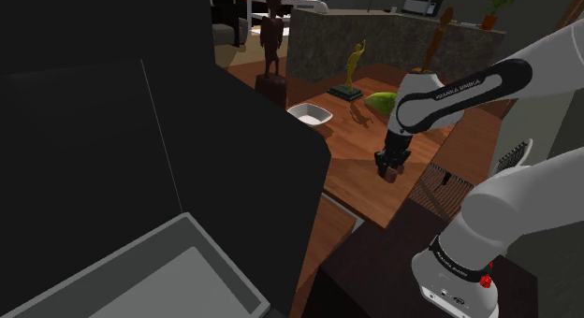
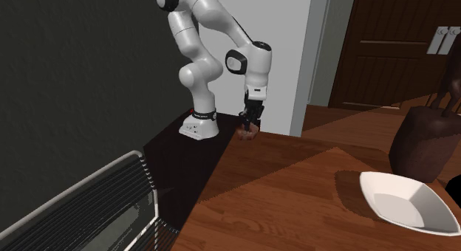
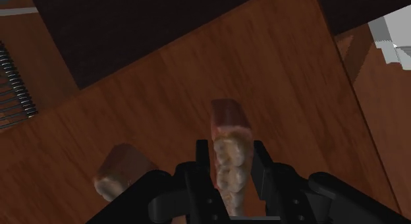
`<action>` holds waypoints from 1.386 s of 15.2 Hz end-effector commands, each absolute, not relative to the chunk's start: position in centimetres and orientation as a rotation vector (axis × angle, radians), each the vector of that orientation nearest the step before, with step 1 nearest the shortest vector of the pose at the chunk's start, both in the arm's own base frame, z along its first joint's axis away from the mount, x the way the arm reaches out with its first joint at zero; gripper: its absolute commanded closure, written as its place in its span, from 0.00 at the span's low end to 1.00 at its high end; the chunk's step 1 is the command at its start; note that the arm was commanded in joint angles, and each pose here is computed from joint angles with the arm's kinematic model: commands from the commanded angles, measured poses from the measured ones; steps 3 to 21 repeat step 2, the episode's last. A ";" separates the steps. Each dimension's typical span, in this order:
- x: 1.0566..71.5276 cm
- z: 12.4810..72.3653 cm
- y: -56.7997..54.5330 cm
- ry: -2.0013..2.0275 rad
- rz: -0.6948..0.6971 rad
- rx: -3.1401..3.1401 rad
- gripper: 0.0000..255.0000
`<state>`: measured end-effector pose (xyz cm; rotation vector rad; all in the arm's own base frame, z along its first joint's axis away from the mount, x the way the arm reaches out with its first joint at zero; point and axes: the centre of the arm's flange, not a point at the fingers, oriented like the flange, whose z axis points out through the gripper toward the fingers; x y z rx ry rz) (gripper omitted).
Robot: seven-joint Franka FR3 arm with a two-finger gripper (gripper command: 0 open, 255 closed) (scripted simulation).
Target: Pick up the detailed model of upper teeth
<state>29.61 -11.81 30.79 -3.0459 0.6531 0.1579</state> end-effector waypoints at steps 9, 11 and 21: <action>29.6 31.3 -11.8 0.653 0.159 -3.046 1.00; 29.6 31.3 -11.8 0.653 0.159 -3.046 1.00; 29.6 31.3 -11.8 0.653 0.159 -3.046 1.00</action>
